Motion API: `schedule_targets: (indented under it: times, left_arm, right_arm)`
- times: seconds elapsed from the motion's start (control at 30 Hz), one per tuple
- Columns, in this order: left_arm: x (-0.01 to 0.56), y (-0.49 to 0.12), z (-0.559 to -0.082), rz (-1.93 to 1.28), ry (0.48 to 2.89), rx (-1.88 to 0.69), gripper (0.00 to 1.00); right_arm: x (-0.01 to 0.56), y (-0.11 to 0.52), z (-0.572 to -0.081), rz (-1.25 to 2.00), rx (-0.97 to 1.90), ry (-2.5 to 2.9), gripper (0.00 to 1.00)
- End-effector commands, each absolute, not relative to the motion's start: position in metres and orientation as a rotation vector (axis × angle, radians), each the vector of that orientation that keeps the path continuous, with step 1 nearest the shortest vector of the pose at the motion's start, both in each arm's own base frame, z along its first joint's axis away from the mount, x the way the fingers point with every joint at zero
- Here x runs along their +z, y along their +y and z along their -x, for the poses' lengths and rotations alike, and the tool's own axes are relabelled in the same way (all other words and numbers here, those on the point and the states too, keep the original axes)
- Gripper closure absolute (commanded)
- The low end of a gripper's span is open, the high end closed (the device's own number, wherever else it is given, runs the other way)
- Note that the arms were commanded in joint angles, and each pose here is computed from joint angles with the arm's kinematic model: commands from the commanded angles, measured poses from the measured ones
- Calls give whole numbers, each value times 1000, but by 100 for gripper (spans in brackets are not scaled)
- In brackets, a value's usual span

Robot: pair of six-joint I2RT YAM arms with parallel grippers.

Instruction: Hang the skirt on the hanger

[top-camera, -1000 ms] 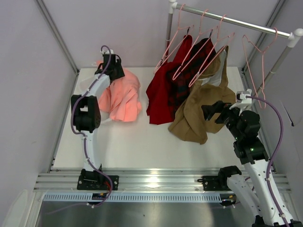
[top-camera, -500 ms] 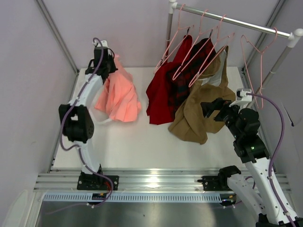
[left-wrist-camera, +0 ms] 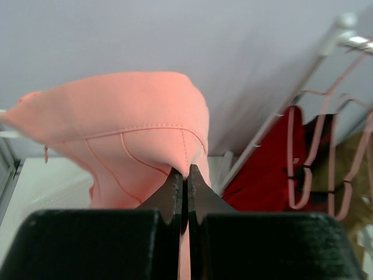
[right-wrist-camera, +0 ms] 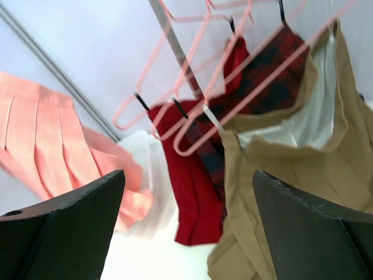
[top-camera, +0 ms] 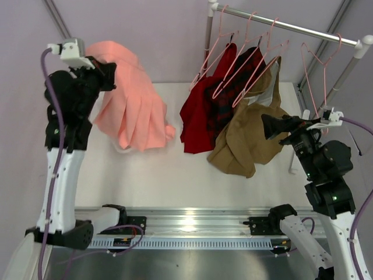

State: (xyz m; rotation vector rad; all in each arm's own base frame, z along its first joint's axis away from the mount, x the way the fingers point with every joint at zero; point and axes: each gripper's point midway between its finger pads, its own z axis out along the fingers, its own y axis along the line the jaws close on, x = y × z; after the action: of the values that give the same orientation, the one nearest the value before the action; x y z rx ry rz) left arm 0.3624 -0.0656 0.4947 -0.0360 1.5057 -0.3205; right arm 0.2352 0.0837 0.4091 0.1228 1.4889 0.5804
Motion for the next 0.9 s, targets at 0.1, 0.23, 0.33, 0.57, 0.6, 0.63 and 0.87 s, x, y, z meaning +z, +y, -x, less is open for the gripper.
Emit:
schedule_targets:
  times: [0.1, 0.23, 0.33, 0.57, 0.6, 0.63, 0.87]
  left_arm:
    - [562, -101, -264, -141, 1327, -552, 100]
    - [567, -123, -223, -241, 1310, -687, 100]
    - [562, -138, -212, -298, 1329, -753, 100]
    - [554, -183, -212, -424, 1407, -828, 100]
    - [552, -197, -206, -466, 1412, -850, 100]
    - [557, -202, -200, -484, 1408, -859, 100]
    - [587, -234, -174, -559, 1370, -896, 100]
  right_arm:
    - [439, 83, -206, -99, 634, 1419, 1]
    - [433, 84, -195, -96, 650, 1457, 1]
    - [424, 83, -190, -110, 653, 1500, 1]
    - [399, 72, -177, -192, 633, 1561, 1]
    - [393, 69, -176, -207, 623, 1574, 1]
    - [393, 67, -170, -212, 626, 1564, 1]
    - [391, 47, -159, -276, 550, 1540, 1]
